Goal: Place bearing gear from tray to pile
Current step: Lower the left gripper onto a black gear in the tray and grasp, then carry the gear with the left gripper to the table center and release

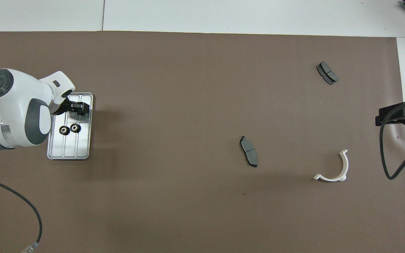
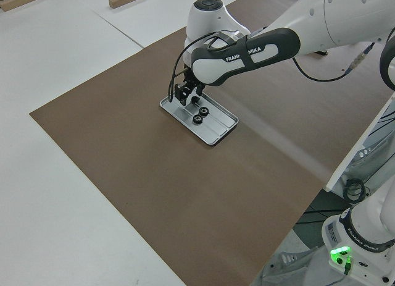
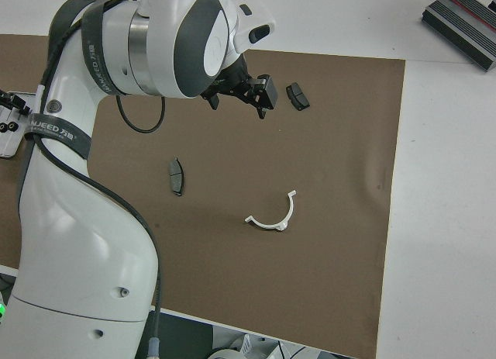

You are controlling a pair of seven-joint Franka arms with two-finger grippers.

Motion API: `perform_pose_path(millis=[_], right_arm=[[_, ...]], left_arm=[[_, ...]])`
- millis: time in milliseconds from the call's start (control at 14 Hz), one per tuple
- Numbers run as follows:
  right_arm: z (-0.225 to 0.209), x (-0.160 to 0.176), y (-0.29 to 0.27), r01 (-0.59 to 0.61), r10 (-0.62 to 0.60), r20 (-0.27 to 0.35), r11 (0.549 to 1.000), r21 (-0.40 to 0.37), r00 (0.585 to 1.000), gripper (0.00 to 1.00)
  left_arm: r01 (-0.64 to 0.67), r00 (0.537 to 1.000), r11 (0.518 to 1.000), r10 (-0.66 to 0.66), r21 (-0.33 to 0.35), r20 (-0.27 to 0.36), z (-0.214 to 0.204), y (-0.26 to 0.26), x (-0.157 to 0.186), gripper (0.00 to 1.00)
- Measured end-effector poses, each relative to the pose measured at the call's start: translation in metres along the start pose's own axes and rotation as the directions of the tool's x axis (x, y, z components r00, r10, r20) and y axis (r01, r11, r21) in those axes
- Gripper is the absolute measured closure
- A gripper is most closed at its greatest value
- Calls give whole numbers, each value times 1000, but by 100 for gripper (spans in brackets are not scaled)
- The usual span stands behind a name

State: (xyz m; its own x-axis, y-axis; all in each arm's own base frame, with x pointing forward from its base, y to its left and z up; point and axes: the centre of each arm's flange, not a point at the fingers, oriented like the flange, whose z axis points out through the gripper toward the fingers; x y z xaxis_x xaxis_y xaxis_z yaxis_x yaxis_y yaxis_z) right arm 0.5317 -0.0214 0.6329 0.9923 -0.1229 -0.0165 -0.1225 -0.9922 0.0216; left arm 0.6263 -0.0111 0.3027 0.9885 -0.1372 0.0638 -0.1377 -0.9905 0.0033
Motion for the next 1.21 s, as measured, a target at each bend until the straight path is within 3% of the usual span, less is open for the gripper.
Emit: perform_pose_path(millis=[71,142,285,499,641,1211], right_arm=[[0,0,0,0,0,0,1000,0,1000,0],[0,0,0,0,0,0,1000,0,1000,0],[0,0,0,0,0,0,1000,0,1000,0],[0,0,0,0,0,0,1000,0,1000,0],[0,0,0,0,0,0,1000,0,1000,0],[0,0,0,0,0,0,1000,0,1000,0]], left_arm=[[0,1000,1000,0,0,2,1,0,-1,38],[0,1000,1000,0,0,4,2,0,-1,38],[0,1000,1000,0,-3,4,2,1,-1,51],[1,1000,1000,-1,-4,4,1,2,-1,57],[-3,1000,1000,3,-7,2,0,5,-1,74],[-7,1000,1000,7,-9,-3,-17,5,12,76]])
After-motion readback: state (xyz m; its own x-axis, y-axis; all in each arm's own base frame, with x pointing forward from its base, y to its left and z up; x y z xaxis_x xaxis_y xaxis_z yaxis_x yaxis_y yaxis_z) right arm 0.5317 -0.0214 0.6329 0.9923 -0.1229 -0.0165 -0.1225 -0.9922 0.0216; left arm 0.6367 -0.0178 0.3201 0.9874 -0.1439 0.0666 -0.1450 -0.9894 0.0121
